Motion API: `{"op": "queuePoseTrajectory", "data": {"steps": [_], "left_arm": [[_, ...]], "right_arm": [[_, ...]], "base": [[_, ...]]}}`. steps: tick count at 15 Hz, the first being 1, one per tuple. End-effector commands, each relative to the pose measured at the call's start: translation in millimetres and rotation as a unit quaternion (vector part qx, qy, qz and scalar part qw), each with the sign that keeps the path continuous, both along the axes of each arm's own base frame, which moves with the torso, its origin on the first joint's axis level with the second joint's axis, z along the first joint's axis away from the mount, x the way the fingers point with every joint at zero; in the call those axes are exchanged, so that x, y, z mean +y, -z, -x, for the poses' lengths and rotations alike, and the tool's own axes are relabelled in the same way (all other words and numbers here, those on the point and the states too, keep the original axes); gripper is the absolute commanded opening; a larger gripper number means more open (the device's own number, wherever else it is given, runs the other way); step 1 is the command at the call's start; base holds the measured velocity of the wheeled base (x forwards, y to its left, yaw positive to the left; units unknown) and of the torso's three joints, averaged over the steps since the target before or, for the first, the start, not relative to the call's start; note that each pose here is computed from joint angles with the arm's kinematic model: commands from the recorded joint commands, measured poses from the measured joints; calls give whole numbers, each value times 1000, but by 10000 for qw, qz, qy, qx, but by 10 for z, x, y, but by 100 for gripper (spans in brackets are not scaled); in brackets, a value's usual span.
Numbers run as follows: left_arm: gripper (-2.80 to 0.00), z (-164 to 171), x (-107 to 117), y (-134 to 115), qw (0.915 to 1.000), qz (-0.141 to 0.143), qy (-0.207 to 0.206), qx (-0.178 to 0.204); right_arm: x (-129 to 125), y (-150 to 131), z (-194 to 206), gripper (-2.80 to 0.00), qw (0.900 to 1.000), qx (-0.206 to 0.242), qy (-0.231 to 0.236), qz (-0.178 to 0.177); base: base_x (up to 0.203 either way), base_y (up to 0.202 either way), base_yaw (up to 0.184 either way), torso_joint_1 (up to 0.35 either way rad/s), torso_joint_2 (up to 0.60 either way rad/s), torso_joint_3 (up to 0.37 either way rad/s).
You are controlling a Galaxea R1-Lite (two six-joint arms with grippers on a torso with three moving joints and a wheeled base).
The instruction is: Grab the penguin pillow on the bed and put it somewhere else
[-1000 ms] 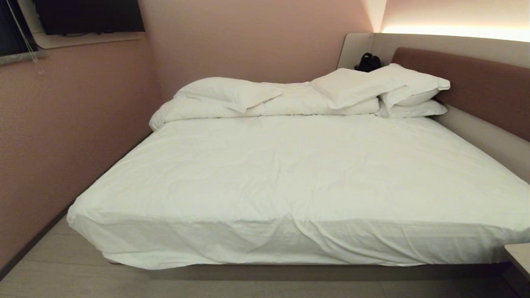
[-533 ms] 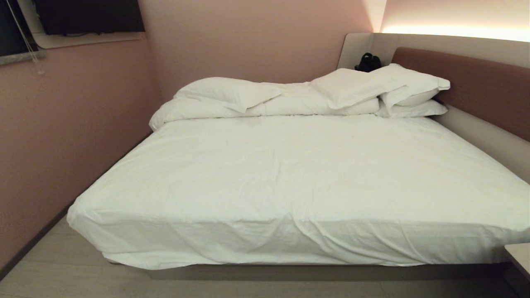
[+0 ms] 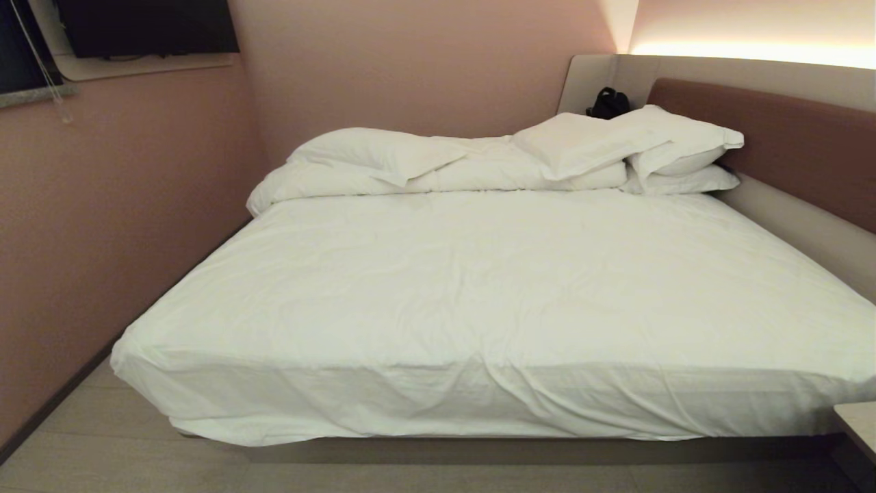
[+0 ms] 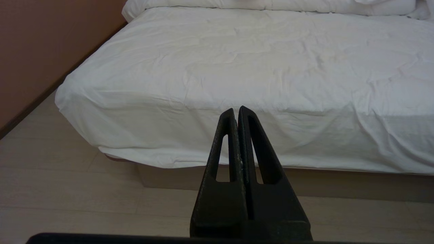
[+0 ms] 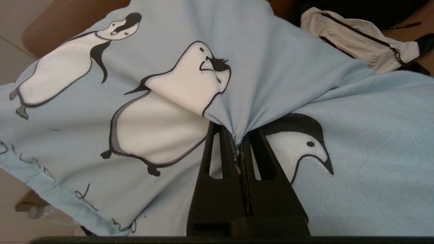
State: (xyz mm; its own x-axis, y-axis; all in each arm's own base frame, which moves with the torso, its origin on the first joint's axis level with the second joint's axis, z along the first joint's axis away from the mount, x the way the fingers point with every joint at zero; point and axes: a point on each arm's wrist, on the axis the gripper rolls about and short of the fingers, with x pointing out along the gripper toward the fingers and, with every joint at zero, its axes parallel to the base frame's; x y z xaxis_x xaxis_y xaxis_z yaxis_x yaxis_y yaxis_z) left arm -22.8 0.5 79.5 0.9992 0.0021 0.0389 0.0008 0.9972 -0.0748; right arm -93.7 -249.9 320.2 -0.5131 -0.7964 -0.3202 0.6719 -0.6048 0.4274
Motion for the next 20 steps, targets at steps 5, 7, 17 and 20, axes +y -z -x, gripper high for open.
{"op": "queuePoseTrajectory", "data": {"steps": [5, 7, 17, 20], "left_arm": [[-280, 0, 0, 0, 10000, 4, -5, -5], [-280, 0, 0, 0, 10000, 4, -5, -5], [-280, 0, 0, 0, 10000, 4, -5, -5], [-280, 0, 0, 0, 10000, 4, -5, -5]], "right_arm": [[-68, 106, 424, -280, 9999, -108, -76, -20], [-119, 153, 521, -280, 10000, -64, -2, -36], [-628, 537, 923, -280, 9997, 31, 137, -190], [-769, 755, 988, -280, 9989, -21, 89, -451]], "base": [[0, 0, 0, 0, 0, 0], [0, 0, 0, 0, 0, 0], [0, 0, 0, 0, 0, 0], [0, 0, 0, 0, 0, 0]]}}
